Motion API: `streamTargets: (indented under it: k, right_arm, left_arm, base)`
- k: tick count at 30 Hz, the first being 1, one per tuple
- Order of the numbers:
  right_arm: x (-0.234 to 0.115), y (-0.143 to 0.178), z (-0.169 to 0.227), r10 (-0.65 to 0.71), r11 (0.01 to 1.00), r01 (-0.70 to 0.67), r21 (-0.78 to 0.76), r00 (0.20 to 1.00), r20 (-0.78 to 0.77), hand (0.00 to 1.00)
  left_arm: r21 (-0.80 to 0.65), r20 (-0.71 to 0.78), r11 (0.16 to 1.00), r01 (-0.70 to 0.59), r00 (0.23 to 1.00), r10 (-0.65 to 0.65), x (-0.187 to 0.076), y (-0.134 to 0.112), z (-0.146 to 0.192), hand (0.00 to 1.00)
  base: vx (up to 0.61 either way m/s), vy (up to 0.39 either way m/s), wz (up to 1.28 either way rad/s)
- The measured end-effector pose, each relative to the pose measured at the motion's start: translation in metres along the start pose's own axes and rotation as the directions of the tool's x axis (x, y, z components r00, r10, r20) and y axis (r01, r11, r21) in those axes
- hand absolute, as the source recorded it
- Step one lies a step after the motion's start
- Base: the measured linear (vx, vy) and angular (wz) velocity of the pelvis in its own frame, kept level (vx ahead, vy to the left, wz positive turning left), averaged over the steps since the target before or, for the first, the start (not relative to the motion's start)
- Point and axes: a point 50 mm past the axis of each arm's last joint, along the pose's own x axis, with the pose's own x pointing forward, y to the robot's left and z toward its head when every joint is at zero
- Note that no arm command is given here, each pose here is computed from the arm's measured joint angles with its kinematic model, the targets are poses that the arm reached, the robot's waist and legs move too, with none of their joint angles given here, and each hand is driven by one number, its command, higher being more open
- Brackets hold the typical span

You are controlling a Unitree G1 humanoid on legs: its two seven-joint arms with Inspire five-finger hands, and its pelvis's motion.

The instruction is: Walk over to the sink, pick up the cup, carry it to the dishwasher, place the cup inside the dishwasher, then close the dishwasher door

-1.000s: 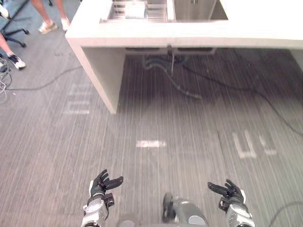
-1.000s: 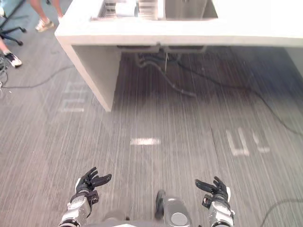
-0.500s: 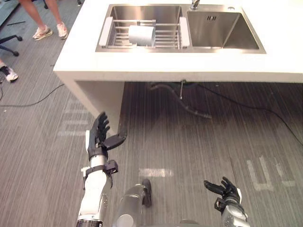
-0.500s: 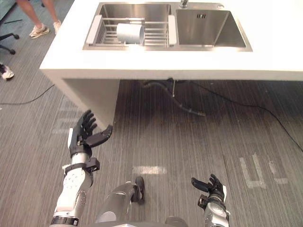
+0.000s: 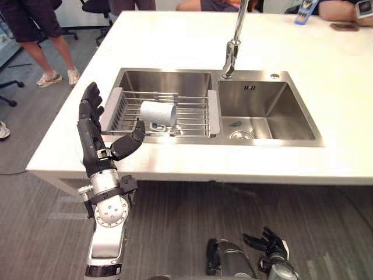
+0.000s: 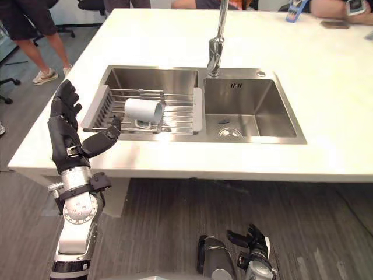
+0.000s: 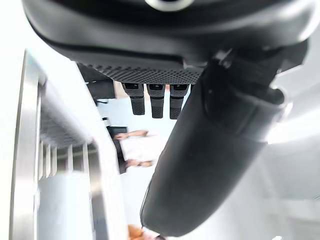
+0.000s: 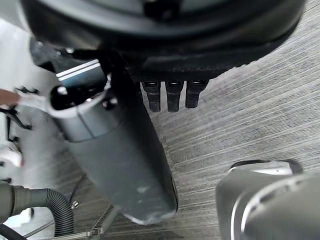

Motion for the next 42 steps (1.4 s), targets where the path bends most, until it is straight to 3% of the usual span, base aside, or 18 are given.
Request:
streamTargets:
  k: [5, 11, 15, 20, 27, 36, 42]
  right_arm:
    - [-0.001, -0.011, 0.018, -0.005, 1.000, 0.007, -0.018, 0.996, 0.090, 0.90]
    - [-0.002, -0.024, 0.018, -0.030, 1.000, 0.031, -0.004, 0.995, 0.096, 0.90]
    - [-0.008, -0.018, -0.004, -0.011, 1.000, 0.010, 0.011, 1.000, 0.026, 0.90]
    - [-0.009, -0.010, -0.010, 0.023, 1.000, -0.023, 0.018, 1.000, 0.007, 0.90]
    - [-0.009, -0.015, -0.018, 0.007, 1.000, -0.007, 0.018, 1.000, -0.030, 0.90]
    - [-0.009, -0.022, -0.037, 0.000, 1.000, -0.001, -0.007, 0.992, -0.125, 0.90]
    - [-0.009, -0.031, -0.045, -0.021, 0.999, 0.014, -0.045, 0.986, -0.166, 0.90]
  left_arm:
    - [0.149, 0.133, 0.964, 0.219, 0.962, -0.239, 0.009, -0.003, 0.022, 0.90]
    - [0.378, 0.316, 0.885, 0.272, 0.861, -0.400, 0.032, -0.011, 0.055, 0.90]
    - [0.544, 0.265, 0.747, 0.383, 0.766, -0.585, 0.037, -0.028, 0.048, 0.90]
    - [0.646, 0.193, 0.617, 0.449, 0.686, -0.701, 0.045, -0.039, 0.039, 0.90]
    - [0.733, 0.102, 0.522, 0.437, 0.687, -0.719, 0.061, -0.025, 0.026, 0.90]
    - [0.800, -0.115, 0.380, 0.465, 0.740, -0.662, 0.072, 0.014, -0.012, 0.90]
    - [0.792, -0.209, 0.376, 0.481, 0.792, -0.573, 0.065, 0.046, -0.030, 0.90]
  base:
    - [0.30, -0.151, -0.07]
    - [0.17, 0.084, -0.13]
    - [0.10, 0.126, -0.05]
    - [0.04, 0.069, -0.11]
    - [0.04, 0.001, -0.07]
    - [-0.01, 0.006, -0.03]
    - [-0.08, 0.051, 0.05]
